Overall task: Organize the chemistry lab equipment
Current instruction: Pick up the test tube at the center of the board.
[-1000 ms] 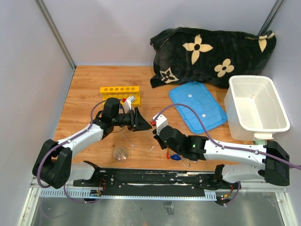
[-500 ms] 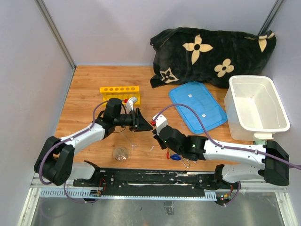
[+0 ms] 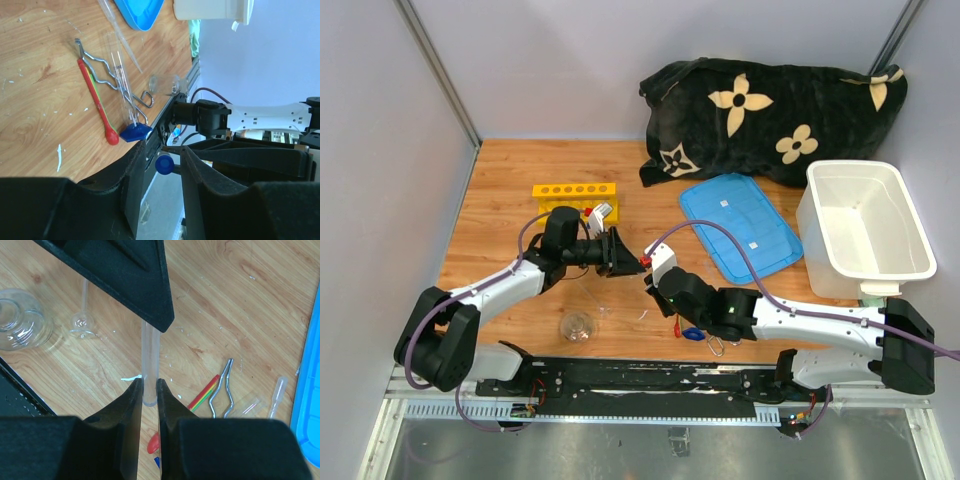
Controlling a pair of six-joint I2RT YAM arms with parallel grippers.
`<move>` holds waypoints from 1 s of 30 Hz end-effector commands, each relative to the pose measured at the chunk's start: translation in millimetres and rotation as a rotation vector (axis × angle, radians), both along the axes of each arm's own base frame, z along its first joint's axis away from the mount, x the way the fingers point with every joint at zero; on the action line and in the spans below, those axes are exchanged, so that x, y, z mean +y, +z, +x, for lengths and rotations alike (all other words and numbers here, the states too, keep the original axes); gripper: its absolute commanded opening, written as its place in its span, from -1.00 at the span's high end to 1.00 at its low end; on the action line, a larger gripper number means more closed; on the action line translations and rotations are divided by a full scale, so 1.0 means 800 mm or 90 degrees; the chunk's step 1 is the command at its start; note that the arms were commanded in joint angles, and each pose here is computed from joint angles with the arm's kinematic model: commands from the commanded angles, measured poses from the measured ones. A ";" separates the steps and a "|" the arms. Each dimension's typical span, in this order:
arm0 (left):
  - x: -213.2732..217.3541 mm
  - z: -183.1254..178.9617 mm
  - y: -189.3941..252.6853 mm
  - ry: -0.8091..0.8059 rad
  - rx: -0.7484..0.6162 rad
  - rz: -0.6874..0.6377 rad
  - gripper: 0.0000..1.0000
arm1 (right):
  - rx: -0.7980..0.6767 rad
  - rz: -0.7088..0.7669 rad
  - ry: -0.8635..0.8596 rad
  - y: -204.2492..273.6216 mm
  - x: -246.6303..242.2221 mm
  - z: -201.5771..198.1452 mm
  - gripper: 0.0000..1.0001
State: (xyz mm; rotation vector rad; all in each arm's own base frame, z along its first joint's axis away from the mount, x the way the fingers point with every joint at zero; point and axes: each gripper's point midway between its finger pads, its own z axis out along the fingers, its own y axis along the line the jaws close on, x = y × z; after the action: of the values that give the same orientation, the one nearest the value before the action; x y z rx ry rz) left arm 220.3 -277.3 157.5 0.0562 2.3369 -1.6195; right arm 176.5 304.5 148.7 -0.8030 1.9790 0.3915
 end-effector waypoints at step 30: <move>0.004 0.017 0.006 0.010 -0.053 0.065 0.99 | -0.004 -0.005 -0.012 -0.006 0.000 -0.001 0.81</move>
State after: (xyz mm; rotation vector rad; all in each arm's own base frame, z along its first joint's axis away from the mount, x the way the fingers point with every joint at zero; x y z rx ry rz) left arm 225.6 -276.8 160.7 0.0779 2.3501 -1.5671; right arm 177.8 305.1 145.6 -0.8017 1.9828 0.3802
